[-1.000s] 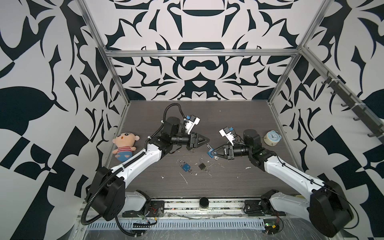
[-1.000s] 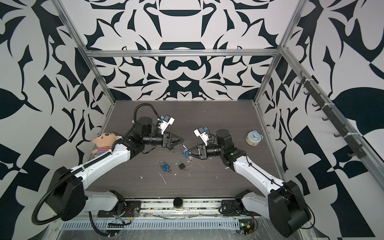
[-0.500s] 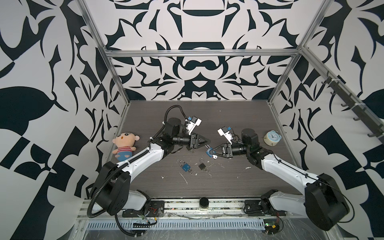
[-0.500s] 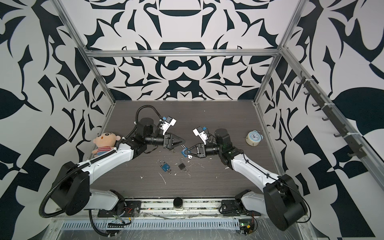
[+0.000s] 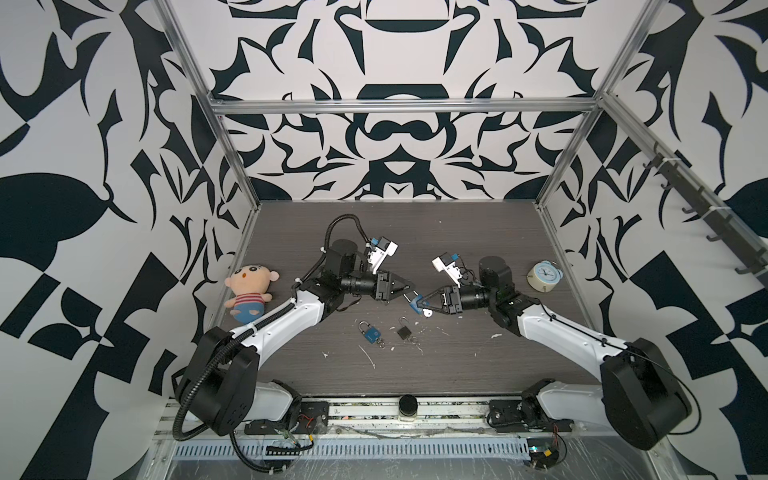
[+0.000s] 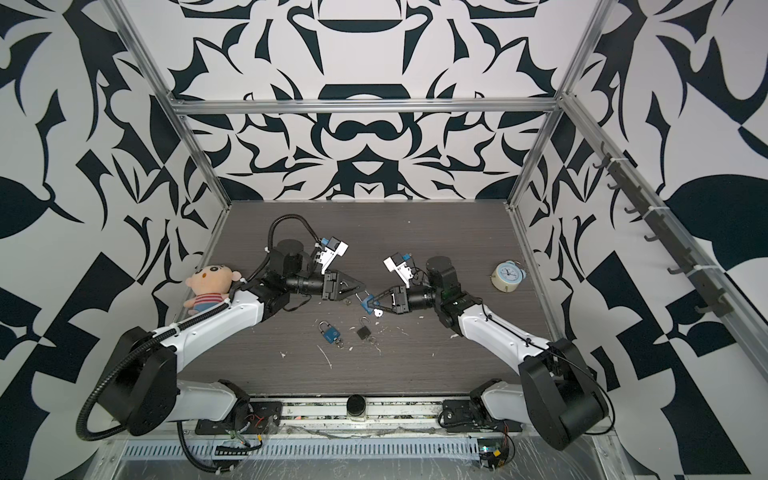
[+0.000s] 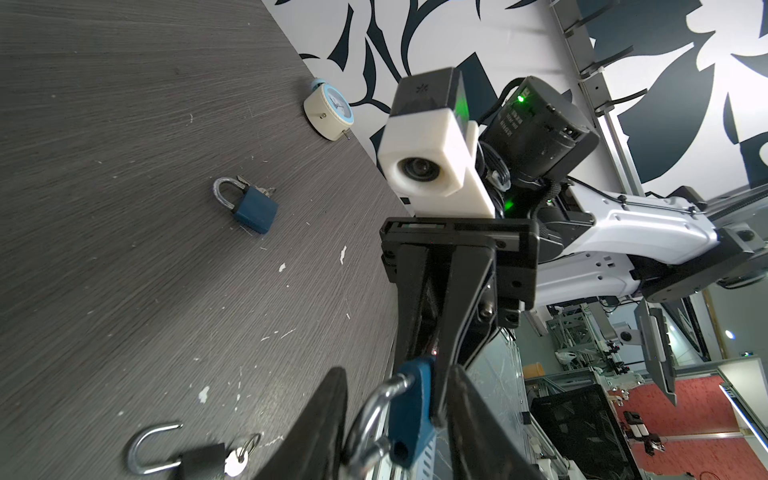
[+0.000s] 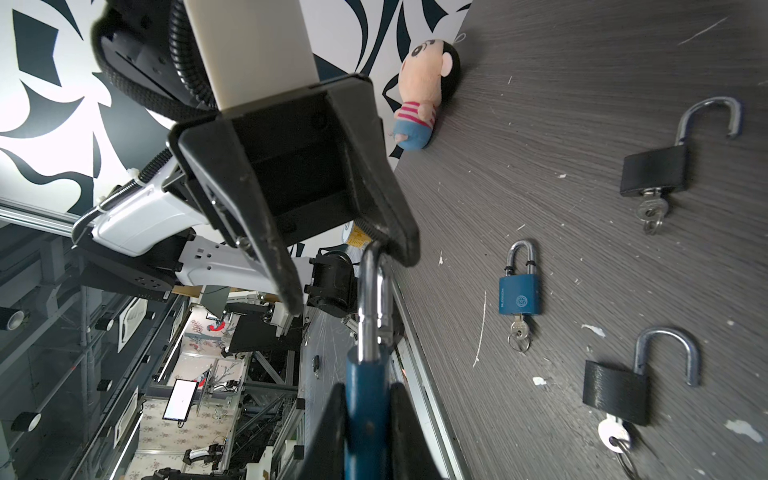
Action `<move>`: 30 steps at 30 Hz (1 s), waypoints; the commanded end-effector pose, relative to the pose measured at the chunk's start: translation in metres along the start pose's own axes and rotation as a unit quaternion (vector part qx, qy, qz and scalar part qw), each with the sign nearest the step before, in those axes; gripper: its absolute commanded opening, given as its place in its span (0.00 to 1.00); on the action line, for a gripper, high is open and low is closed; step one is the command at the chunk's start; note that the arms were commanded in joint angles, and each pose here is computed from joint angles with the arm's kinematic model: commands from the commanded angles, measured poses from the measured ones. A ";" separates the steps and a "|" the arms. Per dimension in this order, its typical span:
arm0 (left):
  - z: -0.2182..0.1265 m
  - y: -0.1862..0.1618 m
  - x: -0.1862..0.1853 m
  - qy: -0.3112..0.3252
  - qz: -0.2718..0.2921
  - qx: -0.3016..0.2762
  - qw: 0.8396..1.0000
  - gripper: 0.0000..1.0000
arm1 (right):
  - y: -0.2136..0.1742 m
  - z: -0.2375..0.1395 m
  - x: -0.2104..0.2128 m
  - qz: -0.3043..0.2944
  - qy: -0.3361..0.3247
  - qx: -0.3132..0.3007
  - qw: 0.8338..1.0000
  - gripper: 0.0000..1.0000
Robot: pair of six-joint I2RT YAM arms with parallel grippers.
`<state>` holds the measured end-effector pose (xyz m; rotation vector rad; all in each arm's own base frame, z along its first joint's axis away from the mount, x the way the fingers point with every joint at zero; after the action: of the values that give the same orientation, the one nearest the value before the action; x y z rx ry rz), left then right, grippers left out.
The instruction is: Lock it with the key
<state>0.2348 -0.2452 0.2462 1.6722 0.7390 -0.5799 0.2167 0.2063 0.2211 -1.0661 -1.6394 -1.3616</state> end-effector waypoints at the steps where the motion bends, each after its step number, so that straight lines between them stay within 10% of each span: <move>1: -0.005 -0.005 -0.004 -0.002 0.010 0.003 1.000 0.40 | 0.019 -0.001 0.025 -0.055 0.026 -0.015 0.998 0.00; 30: -0.010 -0.006 0.006 0.020 0.001 0.003 1.000 0.17 | 0.020 0.000 0.026 -0.052 0.028 -0.016 0.998 0.00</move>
<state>0.2369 -0.2360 0.2388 1.6874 0.7724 -0.5525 0.2205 0.2082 0.2251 -1.0664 -1.6290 -1.3701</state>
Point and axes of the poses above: each gripper's point midway between its finger pads, its own z axis out along the fingers, its own x axis along the line the jaws close on, y = z × x, the point moved 7 cm from there along -z, back along the fingers, and after that the axes turned 4 degrees about z, right-handed, at the moved point
